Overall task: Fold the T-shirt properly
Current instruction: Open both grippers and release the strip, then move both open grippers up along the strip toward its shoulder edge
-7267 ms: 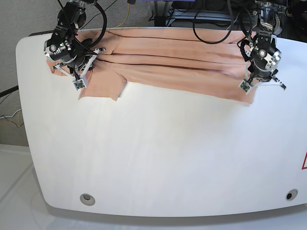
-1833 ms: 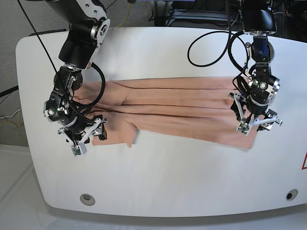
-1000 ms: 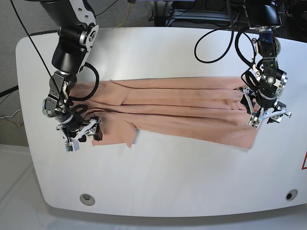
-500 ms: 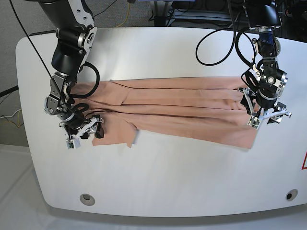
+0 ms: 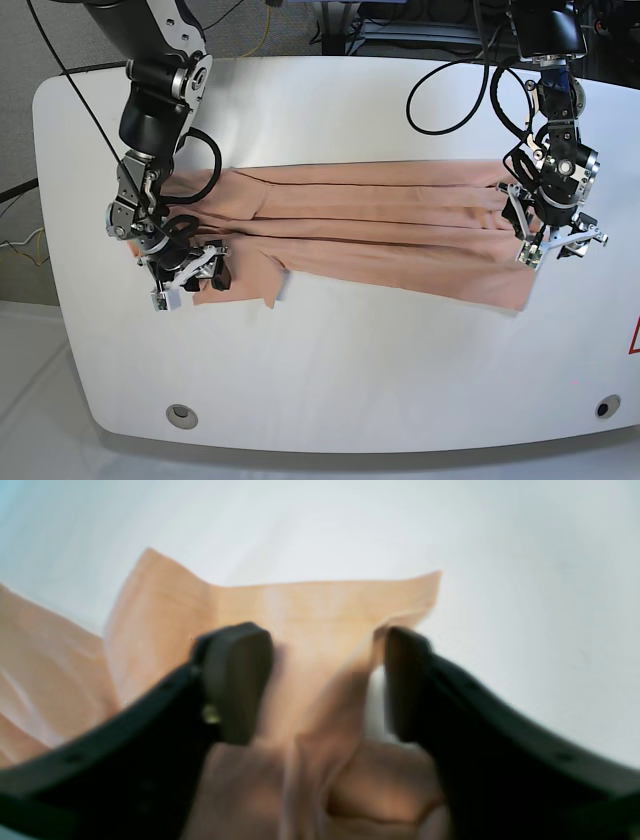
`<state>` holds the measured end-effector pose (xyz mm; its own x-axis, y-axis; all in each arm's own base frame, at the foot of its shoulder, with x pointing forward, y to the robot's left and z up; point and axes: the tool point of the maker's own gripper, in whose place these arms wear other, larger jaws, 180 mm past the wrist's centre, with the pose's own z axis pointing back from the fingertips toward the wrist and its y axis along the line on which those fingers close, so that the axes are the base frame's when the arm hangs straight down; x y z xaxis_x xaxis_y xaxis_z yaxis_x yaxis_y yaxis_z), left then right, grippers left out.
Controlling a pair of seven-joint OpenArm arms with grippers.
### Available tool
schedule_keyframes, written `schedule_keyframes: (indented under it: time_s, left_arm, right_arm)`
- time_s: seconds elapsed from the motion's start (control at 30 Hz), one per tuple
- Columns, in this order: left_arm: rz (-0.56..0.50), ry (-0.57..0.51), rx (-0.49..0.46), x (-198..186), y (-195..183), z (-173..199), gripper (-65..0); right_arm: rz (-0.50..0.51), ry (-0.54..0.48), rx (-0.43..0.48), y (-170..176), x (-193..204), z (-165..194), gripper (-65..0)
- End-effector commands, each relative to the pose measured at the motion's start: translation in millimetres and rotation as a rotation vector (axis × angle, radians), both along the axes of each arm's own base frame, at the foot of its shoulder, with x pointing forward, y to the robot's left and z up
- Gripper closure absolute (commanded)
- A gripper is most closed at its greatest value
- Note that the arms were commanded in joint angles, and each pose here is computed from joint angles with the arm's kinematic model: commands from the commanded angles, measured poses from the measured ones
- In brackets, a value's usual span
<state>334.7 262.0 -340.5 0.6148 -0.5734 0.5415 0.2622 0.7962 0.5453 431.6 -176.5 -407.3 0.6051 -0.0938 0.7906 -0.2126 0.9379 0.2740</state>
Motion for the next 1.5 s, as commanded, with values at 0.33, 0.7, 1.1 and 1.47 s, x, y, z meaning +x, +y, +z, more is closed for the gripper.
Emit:
schedule_keyframes:
  time_s: [0.33,0.7,1.1,1.47]
  left_arm:
    - [-0.005,-0.040,0.016,3.1,2.6,12.7,-39.3]
    - [-0.008,-0.050,0.015,3.6,0.6,15.9,-39.3]
    - [-0.009,-0.054,0.015,5.1,0.1,17.3,-39.3]
    - [-0.015,-0.056,0.013,6.4,-2.5,17.6,-39.3]
  right_arm:
    - [0.033,-0.064,-0.023,2.9,16.2,21.6,-0.3]
    - [0.041,-0.061,-0.023,5.1,11.8,20.4,0.0]
    - [0.075,-0.098,-0.176,2.9,-14.4,53.0,0.0]
    - [0.093,-0.097,-0.257,15.4,-48.7,69.4,0.0]
